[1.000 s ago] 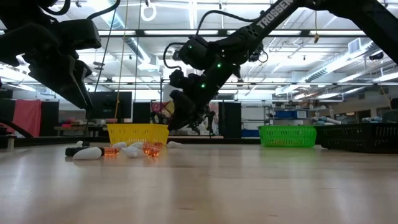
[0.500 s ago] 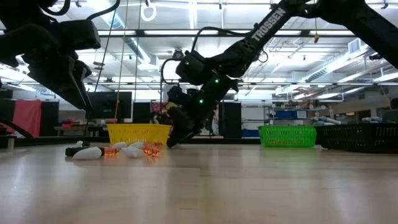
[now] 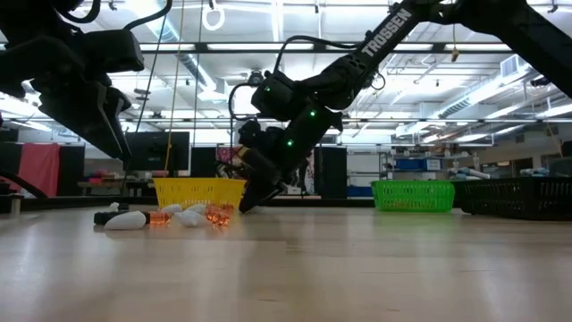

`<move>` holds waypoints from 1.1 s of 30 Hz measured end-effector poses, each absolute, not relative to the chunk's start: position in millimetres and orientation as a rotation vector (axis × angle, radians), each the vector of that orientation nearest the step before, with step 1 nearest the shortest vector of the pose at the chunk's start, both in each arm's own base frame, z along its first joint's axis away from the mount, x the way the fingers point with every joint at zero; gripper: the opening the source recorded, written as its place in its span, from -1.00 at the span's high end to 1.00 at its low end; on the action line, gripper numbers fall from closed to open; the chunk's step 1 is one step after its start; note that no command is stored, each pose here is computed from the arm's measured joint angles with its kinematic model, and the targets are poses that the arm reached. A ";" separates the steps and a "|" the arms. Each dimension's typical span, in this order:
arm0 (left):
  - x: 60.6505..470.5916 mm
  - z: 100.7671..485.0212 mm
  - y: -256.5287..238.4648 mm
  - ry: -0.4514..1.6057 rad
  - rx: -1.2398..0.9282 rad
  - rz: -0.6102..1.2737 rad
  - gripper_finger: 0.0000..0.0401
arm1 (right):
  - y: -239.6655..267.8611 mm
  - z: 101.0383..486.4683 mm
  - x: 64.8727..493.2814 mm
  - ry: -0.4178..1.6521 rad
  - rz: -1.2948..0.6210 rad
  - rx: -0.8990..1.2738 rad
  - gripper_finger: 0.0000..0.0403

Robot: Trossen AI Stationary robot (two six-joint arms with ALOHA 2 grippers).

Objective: Sort Halloween decoration
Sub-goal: Put the white ghost toy into the yellow bin

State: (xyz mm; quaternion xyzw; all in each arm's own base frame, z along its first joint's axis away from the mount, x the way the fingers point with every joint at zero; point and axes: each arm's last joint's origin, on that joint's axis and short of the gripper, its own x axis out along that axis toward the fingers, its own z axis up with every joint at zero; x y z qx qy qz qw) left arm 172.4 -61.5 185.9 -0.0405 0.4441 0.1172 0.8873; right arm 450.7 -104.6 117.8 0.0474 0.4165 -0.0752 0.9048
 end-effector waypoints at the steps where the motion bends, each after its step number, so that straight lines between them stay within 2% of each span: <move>1: 172.4 185.9 -61.5 0.923 -0.084 0.244 0.42 | -104.5 119.3 450.4 0.860 -0.155 0.098 0.54; 5: 172.4 185.9 -61.5 0.923 -0.085 0.244 0.42 | -102.4 130.0 445.1 0.880 -0.138 0.107 0.54; 10: 174.7 186.7 -61.9 0.897 -0.091 0.253 0.42 | -100.6 166.2 443.5 0.781 -0.098 0.107 0.55; 19: 175.4 187.2 -61.9 0.885 -0.093 0.258 0.42 | -98.6 182.3 445.6 0.687 -0.024 0.149 0.62; 29: 176.3 187.9 -62.0 0.872 -0.091 0.260 0.42 | -116.4 223.6 463.6 0.210 -0.170 0.009 0.62; 33: 176.6 188.1 -62.1 0.869 -0.093 0.259 0.42 | -130.6 217.2 474.0 0.120 -0.203 0.042 0.62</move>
